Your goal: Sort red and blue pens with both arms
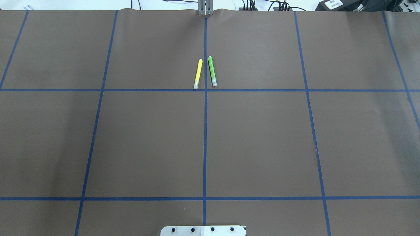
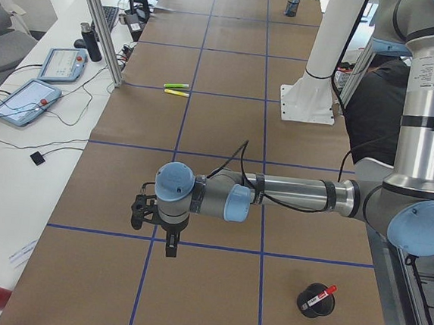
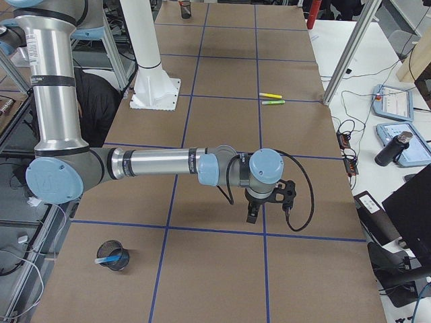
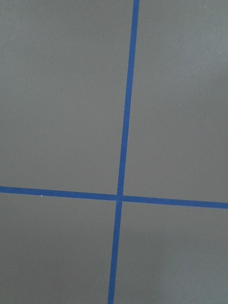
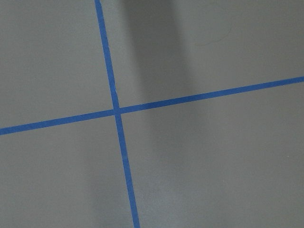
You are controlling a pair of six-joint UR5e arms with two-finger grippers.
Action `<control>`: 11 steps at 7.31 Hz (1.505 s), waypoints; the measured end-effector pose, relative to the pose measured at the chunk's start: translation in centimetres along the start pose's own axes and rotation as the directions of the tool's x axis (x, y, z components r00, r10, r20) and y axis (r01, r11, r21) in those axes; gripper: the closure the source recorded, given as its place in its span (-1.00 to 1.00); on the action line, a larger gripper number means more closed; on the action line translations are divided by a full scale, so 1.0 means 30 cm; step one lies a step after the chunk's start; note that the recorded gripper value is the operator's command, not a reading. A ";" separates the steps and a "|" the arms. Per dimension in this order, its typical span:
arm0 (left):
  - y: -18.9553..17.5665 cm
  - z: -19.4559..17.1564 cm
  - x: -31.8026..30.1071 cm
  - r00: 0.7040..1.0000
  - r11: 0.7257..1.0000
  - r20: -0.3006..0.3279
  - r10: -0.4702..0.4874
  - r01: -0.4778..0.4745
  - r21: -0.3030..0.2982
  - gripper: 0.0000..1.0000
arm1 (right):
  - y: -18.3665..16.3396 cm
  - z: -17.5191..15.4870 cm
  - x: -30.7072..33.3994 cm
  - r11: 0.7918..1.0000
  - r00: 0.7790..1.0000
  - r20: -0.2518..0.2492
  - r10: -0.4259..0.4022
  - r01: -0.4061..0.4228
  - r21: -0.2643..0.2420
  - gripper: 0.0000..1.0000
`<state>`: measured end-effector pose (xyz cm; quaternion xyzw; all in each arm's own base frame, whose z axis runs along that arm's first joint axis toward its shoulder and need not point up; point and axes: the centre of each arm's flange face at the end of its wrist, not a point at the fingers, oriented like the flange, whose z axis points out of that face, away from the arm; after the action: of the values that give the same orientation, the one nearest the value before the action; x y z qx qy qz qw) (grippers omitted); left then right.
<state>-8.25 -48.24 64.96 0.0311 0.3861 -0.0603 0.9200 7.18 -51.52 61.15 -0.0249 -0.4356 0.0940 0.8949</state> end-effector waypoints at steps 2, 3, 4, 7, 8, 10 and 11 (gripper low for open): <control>-0.001 -0.004 0.006 1.000 1.000 -0.002 0.002 -0.002 0.003 -1.00 | -0.001 0.019 0.004 1.000 1.000 -0.008 -0.002 0.002 -0.009 -1.00; -0.002 -0.008 0.010 1.000 1.000 -0.002 0.004 -0.004 0.005 -1.00 | -0.002 0.036 0.002 1.000 1.000 -0.015 -0.008 0.007 -0.018 -1.00; -0.002 -0.009 0.011 1.000 1.000 -0.002 0.005 -0.005 0.006 -1.00 | -0.003 0.051 -0.004 1.000 1.000 -0.021 -0.014 0.014 -0.025 -1.00; -0.002 -0.008 0.010 1.000 1.000 -0.002 0.005 -0.005 0.005 -1.00 | -0.003 0.090 -0.014 0.999 0.997 -0.067 -0.037 0.034 -0.040 -1.00; -0.002 -0.008 0.010 1.000 1.000 -0.002 0.005 -0.005 0.005 -1.00 | -0.003 0.103 -0.012 0.998 0.995 -0.093 -0.042 0.038 -0.044 -1.00; -0.002 -0.008 0.010 1.000 1.000 -0.002 0.004 -0.004 0.005 -1.00 | -0.004 0.109 -0.009 0.998 0.993 -0.110 -0.043 0.038 -0.045 -1.00; -0.002 -0.008 0.010 1.000 1.000 -0.002 0.004 -0.004 0.005 -1.00 | -0.004 0.110 -0.009 0.998 0.993 -0.110 -0.041 0.036 -0.046 -1.00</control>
<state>-8.22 -48.28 64.59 0.0343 0.3868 -0.0593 0.9196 4.46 -51.81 63.00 -0.0411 -0.3873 0.0655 0.9187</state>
